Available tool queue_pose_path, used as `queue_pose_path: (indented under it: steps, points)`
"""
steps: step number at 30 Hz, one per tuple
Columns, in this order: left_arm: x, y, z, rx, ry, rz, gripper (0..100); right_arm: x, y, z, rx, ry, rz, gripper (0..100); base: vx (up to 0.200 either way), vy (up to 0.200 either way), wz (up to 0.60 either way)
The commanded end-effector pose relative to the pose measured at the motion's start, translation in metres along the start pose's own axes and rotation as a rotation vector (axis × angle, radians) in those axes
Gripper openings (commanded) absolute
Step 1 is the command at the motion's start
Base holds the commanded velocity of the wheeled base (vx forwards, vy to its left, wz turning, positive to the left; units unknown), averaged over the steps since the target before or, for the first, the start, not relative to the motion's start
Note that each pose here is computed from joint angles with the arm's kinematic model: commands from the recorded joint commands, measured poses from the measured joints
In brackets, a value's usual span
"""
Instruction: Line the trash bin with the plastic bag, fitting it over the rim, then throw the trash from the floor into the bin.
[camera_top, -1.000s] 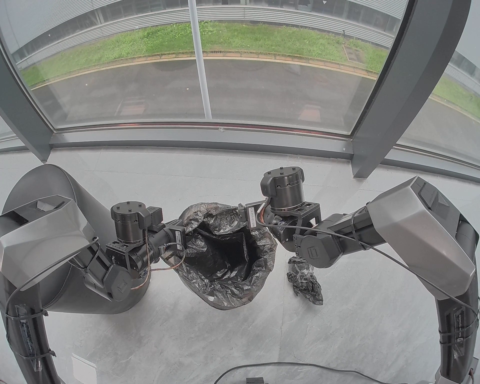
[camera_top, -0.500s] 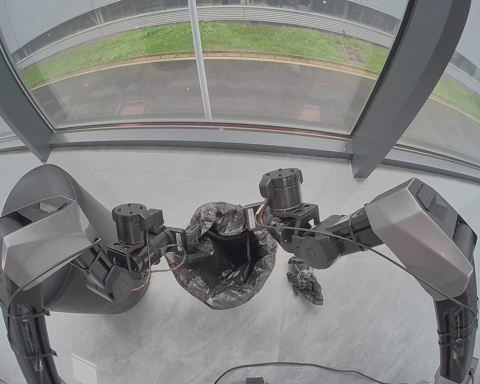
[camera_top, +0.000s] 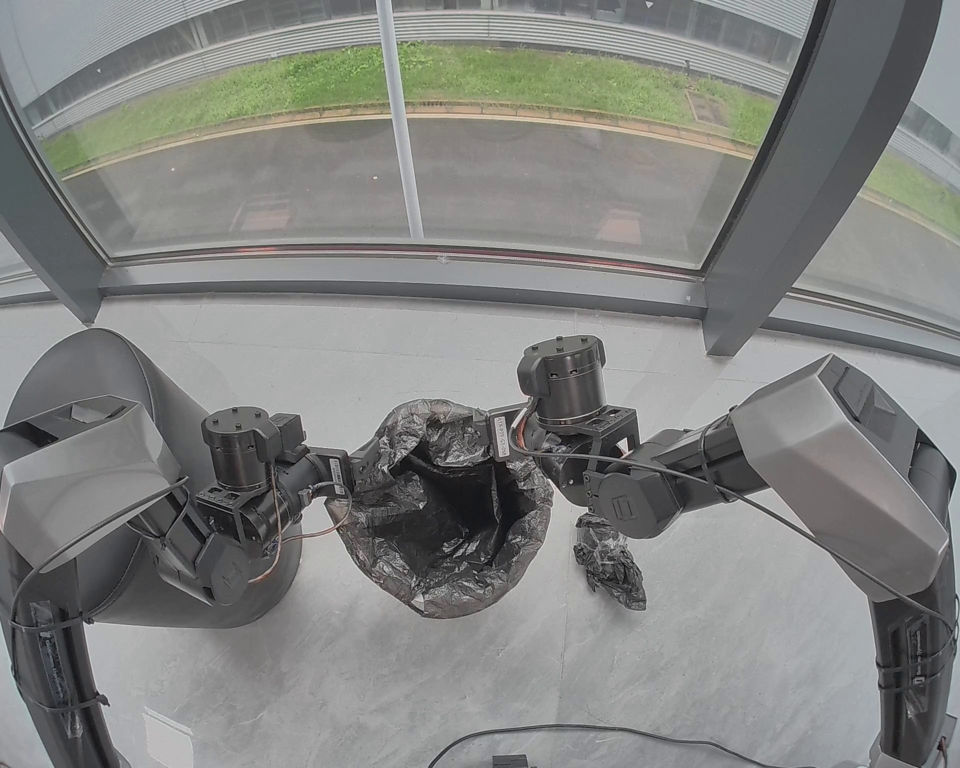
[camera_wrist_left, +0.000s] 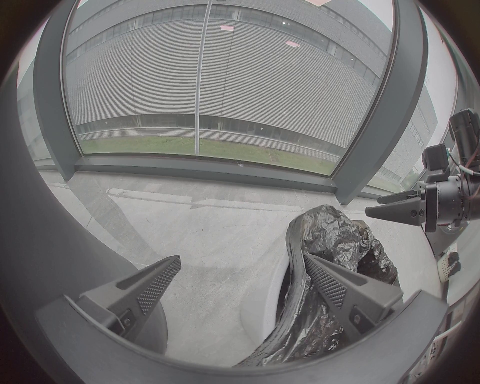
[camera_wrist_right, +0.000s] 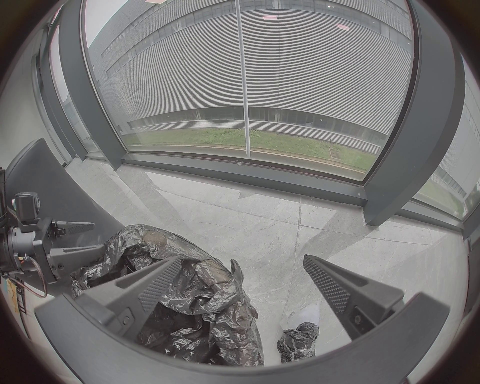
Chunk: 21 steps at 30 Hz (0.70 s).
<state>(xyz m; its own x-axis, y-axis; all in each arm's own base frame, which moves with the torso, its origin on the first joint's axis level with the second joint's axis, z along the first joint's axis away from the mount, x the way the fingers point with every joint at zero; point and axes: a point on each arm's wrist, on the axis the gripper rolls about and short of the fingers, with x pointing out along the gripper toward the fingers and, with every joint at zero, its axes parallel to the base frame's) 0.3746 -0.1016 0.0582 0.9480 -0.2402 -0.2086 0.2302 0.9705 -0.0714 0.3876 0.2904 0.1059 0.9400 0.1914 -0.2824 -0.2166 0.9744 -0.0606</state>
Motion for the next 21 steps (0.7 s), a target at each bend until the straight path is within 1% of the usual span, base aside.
queue_pose_path:
  steps: [1, 5, 9, 15, 18, 21]
  points:
    - [-0.001, 0.011, -0.002, -0.004, -0.001, 0.029, 100, -0.002, 0.0, 0.003, 0.003, -0.006, 0.002, 100, 0.0, 0.0, 0.0]
    - [0.004, 0.019, -0.008, -0.008, 0.009, 0.05, 100, -0.002, 0.002, 0.001, 0.002, -0.003, 0.004, 100, 0.0, 0.0, 0.0]
    - [0.01, 0.031, -0.01, -0.01, -0.004, 0.107, 100, -0.001, 0.003, 0.0, 0.0, 0.0, 0.006, 100, 0.0, 0.0, 0.0]
    - [0.015, 0.042, -0.017, -0.019, 0.0, 0.133, 100, 0.0, 0.002, -0.002, -0.001, 0.004, 0.004, 100, 0.0, 0.0, 0.0]
    - [0.017, 0.044, -0.021, -0.02, 0.007, 0.137, 100, 0.0, 0.002, -0.003, 0.0, 0.004, 0.004, 100, 0.0, 0.0, 0.0]
    - [0.019, 0.045, -0.031, -0.022, 0.027, 0.139, 100, 0.001, 0.002, -0.003, -0.002, 0.005, 0.002, 100, 0.0, 0.0, 0.0]
